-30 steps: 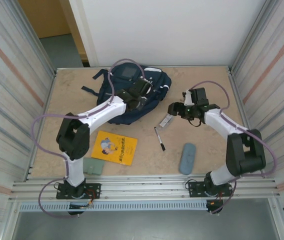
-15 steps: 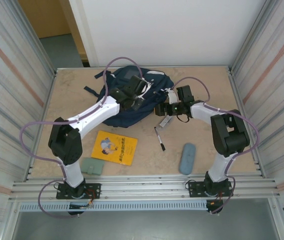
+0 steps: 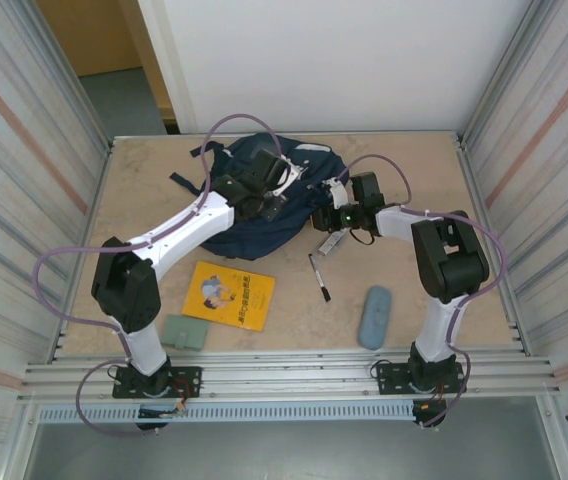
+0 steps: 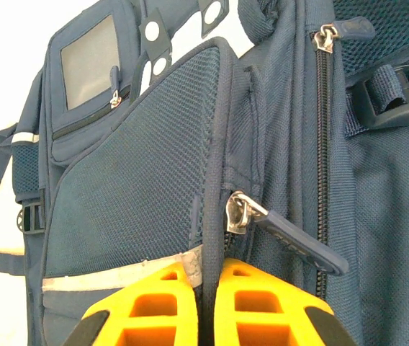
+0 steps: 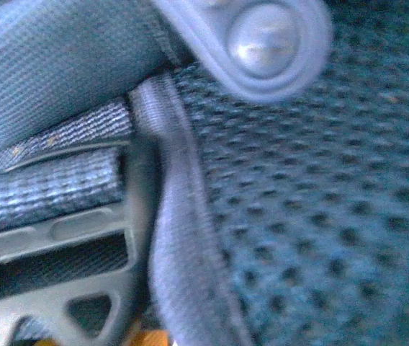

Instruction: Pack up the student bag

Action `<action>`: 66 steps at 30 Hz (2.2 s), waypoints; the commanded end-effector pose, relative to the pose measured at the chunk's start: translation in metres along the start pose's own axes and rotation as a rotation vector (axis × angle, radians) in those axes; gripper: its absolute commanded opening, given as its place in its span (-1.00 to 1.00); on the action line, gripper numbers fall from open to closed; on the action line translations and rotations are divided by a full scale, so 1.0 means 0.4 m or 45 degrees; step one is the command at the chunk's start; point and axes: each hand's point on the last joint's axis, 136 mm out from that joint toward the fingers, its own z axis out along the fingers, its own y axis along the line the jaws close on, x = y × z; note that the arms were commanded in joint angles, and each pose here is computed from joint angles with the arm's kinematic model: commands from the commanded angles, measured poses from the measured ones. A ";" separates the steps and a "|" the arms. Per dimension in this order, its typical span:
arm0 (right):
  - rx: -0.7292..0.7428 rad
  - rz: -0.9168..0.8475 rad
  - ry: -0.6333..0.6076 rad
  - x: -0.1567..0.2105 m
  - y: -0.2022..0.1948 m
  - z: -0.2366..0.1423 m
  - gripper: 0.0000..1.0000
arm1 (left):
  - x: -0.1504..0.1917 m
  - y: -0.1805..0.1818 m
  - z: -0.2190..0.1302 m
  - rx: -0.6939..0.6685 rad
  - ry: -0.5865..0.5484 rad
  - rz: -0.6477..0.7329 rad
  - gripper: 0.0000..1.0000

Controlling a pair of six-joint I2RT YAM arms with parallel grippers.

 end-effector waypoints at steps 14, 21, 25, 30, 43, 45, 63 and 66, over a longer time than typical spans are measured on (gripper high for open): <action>-0.025 -0.393 0.178 0.121 0.271 0.011 -0.91 | -0.071 0.066 -0.039 -0.069 -0.167 -0.221 -1.00; -0.129 -0.524 0.272 0.200 0.445 0.095 -0.83 | -0.076 0.037 -0.003 -0.015 -0.160 -0.316 -1.00; -0.225 -0.527 0.283 0.223 0.519 0.125 -0.80 | -0.061 0.023 0.021 -0.007 -0.133 -0.333 -1.00; -0.265 -0.466 0.243 0.219 0.542 0.126 -0.59 | -0.043 0.012 0.043 0.003 -0.101 -0.331 -1.00; -0.126 -0.202 0.112 0.163 0.389 -0.050 0.12 | -0.029 0.006 0.024 0.071 -0.104 -0.321 -1.00; -0.093 -0.184 0.073 0.138 0.364 -0.087 0.14 | -0.026 0.003 0.027 0.077 -0.100 -0.327 -1.00; 0.113 0.172 -0.040 0.097 0.052 -0.181 0.25 | -0.082 0.002 -0.030 0.171 -0.176 -0.360 -1.00; 0.045 0.126 0.027 0.102 0.068 -0.129 0.22 | -0.092 0.008 -0.056 0.184 -0.193 -0.366 -1.00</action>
